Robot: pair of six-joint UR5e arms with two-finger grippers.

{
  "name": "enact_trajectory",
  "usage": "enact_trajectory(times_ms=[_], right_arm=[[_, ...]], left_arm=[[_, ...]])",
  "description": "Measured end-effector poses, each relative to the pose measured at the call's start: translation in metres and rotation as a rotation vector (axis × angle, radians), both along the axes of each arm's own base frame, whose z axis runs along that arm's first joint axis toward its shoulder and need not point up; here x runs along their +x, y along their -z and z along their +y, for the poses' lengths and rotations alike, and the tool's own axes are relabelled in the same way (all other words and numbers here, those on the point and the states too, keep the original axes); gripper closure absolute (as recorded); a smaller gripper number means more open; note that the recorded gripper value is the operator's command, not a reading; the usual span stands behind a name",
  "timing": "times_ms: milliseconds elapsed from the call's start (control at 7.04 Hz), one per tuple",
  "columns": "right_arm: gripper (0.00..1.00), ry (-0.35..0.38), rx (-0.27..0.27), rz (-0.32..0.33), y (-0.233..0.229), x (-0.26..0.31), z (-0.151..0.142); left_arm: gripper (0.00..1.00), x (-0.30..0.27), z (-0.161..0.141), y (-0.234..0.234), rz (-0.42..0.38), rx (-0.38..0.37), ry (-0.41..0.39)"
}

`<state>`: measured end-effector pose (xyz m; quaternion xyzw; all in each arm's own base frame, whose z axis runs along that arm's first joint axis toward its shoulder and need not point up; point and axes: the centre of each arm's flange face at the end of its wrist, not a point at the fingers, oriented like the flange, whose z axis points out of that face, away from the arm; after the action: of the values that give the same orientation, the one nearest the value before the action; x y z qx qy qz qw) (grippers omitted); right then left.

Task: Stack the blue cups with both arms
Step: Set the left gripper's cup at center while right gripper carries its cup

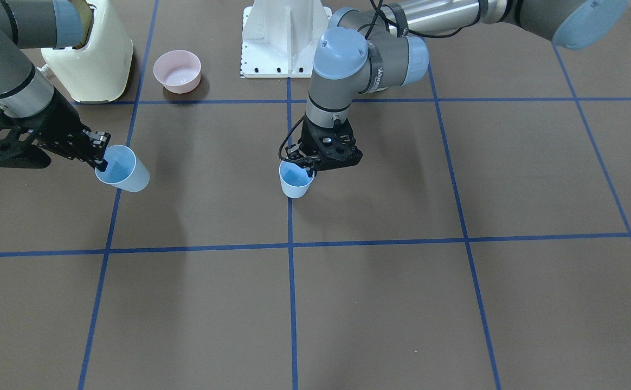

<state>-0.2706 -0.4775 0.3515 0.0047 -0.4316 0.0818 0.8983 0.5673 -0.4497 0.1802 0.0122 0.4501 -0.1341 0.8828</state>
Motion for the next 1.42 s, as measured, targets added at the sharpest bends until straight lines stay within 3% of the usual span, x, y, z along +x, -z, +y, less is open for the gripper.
enact_trajectory(times_ms=[994,1136,1278,1420], right_arm=[[1.0,-0.003,-0.001,0.006,-0.003,0.001,-0.004],[1.0,-0.003,-0.002,0.007,-0.003,0.001,-0.004],[1.0,-0.004,-0.002,0.009,-0.005,0.002,-0.006],[1.0,-0.005,-0.003,0.011,-0.006,0.002,-0.006]], left_arm=[[1.0,0.01,0.012,-0.001,-0.001,0.006,-0.022],[0.84,0.01,0.012,-0.001,-0.001,0.007,-0.023],[0.58,0.01,0.013,-0.002,0.0,0.007,-0.024],[0.38,0.01,0.013,-0.003,0.0,0.007,-0.026]])
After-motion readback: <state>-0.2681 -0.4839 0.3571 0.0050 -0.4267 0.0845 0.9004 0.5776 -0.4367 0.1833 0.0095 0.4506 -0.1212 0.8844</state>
